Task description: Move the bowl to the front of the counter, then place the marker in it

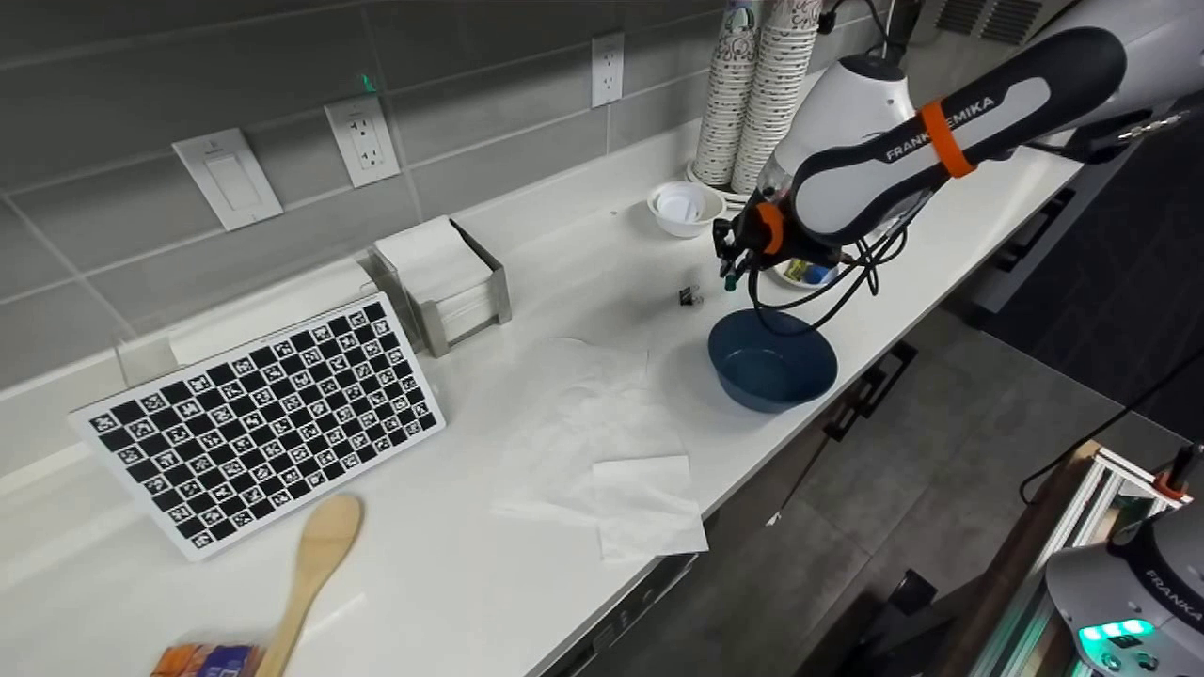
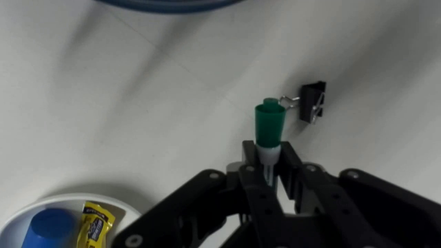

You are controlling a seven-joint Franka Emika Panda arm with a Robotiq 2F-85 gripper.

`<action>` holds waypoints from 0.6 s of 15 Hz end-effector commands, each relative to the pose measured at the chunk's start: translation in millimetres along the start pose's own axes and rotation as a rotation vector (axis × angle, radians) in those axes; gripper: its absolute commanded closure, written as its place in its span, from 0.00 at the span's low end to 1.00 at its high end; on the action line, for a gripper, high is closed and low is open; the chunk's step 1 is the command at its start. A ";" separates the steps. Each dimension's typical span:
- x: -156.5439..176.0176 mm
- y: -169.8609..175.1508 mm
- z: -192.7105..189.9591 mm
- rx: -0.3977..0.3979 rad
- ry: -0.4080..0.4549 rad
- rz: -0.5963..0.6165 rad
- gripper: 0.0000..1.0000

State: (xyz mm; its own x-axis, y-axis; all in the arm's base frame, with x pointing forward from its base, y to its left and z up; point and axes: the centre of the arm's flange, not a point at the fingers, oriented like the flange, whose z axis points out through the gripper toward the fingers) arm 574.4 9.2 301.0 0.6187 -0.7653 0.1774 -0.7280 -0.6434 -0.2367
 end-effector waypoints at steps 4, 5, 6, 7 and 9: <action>-12.2 46.4 -96.6 0.048 -0.023 0.000 0.95; -21.6 60.1 -109.6 0.057 -0.039 -0.026 0.95; -29.9 69.9 -122.2 0.063 -0.052 -0.040 0.95; -41.1 80.8 -130.6 0.074 -0.069 -0.060 0.95; -71.9 94.8 -145.4 0.112 -0.120 -0.095 0.95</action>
State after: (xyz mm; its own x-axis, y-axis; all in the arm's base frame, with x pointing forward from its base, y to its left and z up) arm 485.2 -9.6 384.8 0.6714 -0.7293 0.1319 -0.6799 -0.6770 -0.2819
